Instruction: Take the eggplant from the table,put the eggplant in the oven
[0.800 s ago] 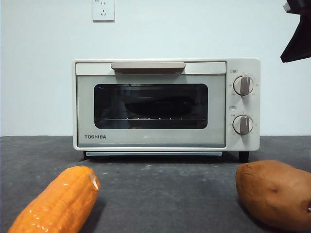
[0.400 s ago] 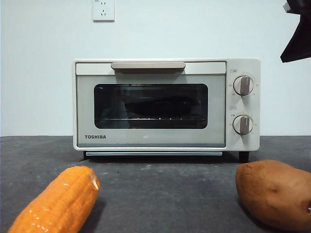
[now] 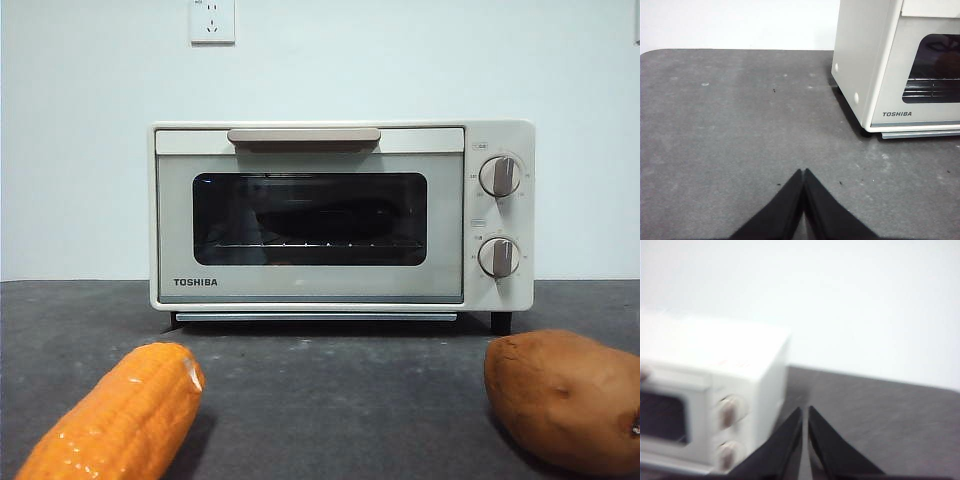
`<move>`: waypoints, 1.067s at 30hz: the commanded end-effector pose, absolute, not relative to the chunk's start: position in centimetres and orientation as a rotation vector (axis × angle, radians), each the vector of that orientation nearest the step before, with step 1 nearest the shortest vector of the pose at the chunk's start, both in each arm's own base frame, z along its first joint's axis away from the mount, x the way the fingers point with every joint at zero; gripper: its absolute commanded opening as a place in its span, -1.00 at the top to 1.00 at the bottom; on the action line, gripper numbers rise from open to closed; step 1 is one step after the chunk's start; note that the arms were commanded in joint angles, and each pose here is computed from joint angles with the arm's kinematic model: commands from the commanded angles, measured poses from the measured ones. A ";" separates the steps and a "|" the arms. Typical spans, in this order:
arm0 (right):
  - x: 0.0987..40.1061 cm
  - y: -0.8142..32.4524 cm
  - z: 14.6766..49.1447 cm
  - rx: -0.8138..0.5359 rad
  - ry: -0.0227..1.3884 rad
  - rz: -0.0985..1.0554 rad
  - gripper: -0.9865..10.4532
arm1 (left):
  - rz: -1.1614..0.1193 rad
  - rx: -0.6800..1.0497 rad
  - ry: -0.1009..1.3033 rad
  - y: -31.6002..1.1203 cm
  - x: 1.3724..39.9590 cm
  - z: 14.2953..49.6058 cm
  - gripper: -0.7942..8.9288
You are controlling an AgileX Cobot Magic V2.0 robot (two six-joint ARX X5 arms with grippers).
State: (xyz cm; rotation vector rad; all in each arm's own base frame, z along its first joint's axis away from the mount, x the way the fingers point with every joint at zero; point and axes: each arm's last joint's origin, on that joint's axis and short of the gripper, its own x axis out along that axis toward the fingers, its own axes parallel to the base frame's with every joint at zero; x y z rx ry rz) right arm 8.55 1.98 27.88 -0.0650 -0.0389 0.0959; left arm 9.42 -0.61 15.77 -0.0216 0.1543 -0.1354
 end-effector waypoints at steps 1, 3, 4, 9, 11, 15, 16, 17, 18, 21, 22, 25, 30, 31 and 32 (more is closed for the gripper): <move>8.0 1.2 27.1 -0.074 -0.070 0.054 0.82 | -0.135 -0.017 0.168 -0.6 9.5 15.3 0.82; 7.9 0.9 26.0 -0.074 -0.071 0.051 0.82 | -0.135 -0.017 0.168 -0.6 9.5 15.3 0.82; 8.0 0.9 25.3 -0.065 -0.064 0.057 0.82 | -0.135 -0.017 0.168 -0.6 9.5 15.3 0.82; 8.5 0.9 21.2 0.002 0.003 0.105 0.82 | -0.135 -0.017 0.168 -0.6 9.5 15.3 0.82; 8.7 0.9 19.8 0.019 0.026 0.106 0.82 | -0.135 -0.017 0.168 -0.6 9.5 15.3 0.82; 9.2 0.9 17.4 0.033 0.080 0.105 0.82 | -0.135 -0.017 0.168 -0.6 9.5 15.3 0.82; 9.3 0.9 17.0 0.035 0.094 0.103 0.82 | -0.135 -0.017 0.168 -0.6 9.5 15.3 0.82; 9.4 1.0 16.6 0.037 0.104 0.103 0.82 | -0.135 -0.017 0.168 -0.6 9.5 15.3 0.82; 9.4 1.0 16.3 0.038 0.115 0.104 0.82 | -0.135 -0.017 0.168 -0.6 9.5 15.3 0.82; 9.6 1.0 15.4 0.054 0.142 0.103 0.82 | -0.135 -0.017 0.168 -0.6 9.5 15.3 0.82; 9.6 1.0 15.2 0.060 0.151 0.102 0.82 | -0.135 -0.017 0.168 -0.6 9.5 15.3 0.82; 9.6 1.0 15.1 0.063 0.165 0.101 0.82 | -0.135 -0.017 0.168 -0.6 9.5 15.3 0.82; 9.6 1.0 15.1 0.067 0.161 0.099 0.82 | -0.135 -0.017 0.168 -0.6 9.5 15.3 0.82; 9.6 1.0 15.1 0.067 0.160 0.093 0.82 | -0.135 -0.017 0.168 -0.6 9.5 15.3 0.82; 9.6 1.0 15.1 0.066 0.158 0.091 0.82 | -0.135 -0.017 0.168 -0.6 9.5 15.3 0.82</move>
